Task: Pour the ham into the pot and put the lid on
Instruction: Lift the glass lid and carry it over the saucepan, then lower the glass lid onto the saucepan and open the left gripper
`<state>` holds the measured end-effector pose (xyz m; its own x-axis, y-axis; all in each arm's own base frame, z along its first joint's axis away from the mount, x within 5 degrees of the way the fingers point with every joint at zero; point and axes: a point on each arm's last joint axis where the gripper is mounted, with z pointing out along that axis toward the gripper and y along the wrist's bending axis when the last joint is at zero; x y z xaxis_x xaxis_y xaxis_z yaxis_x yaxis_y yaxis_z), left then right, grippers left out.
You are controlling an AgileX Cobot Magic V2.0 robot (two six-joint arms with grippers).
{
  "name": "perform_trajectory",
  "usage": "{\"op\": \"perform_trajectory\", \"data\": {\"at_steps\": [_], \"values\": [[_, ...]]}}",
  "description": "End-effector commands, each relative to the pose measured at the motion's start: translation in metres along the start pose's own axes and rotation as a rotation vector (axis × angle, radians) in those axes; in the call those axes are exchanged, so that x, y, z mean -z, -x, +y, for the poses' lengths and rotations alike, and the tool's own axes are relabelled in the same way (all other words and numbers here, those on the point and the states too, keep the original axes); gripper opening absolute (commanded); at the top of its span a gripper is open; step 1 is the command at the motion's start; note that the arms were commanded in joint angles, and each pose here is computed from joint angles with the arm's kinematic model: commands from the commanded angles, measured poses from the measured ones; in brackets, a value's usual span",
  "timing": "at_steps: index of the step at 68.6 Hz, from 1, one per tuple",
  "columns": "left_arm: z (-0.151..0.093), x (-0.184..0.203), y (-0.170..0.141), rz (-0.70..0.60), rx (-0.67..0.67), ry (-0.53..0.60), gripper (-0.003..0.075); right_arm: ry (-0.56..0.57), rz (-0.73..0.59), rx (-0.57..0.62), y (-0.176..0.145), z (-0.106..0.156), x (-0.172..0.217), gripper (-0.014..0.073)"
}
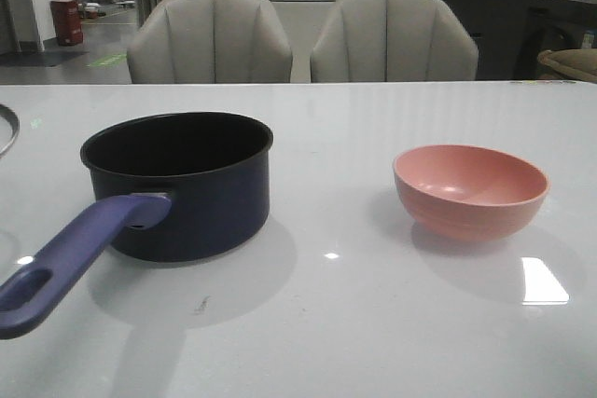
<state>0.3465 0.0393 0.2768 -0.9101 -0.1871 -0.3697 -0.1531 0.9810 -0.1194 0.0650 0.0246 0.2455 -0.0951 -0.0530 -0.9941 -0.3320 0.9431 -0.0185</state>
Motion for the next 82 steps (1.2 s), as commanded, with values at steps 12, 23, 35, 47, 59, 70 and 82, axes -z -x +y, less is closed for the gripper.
{"op": "perform_trajectory", "data": {"at_steps": [12,23,35,47,59,70,82], "values": [[-0.075,0.062,0.018,-0.190,-0.198,-0.116,0.0263,-0.028,-0.086,0.004,0.015,-0.003,0.001,0.0150],[-0.123,0.065,0.017,-0.199,-0.314,-0.183,0.0264,-0.028,-0.086,0.004,0.015,-0.003,0.001,0.0150],[-0.170,0.046,0.013,-0.113,-0.422,-0.226,0.0264,-0.028,-0.086,0.004,0.015,-0.003,0.001,0.0150],[-0.197,0.036,0.015,-0.068,-0.478,-0.244,0.0264,-0.028,-0.086,0.004,0.015,-0.003,0.001,0.0150],[-0.204,0.021,0.014,0.025,-0.495,-0.235,0.0265,-0.028,-0.086,0.004,0.015,-0.003,0.001,0.0150],[-0.205,0.013,0.014,0.049,-0.495,-0.228,0.0265,-0.028,-0.086,0.004,0.015,-0.003,0.001,0.0150],[-0.207,0.005,0.015,0.047,-0.489,-0.236,0.0344,-0.028,-0.086,0.004,0.015,-0.003,0.001,0.0150]]}}
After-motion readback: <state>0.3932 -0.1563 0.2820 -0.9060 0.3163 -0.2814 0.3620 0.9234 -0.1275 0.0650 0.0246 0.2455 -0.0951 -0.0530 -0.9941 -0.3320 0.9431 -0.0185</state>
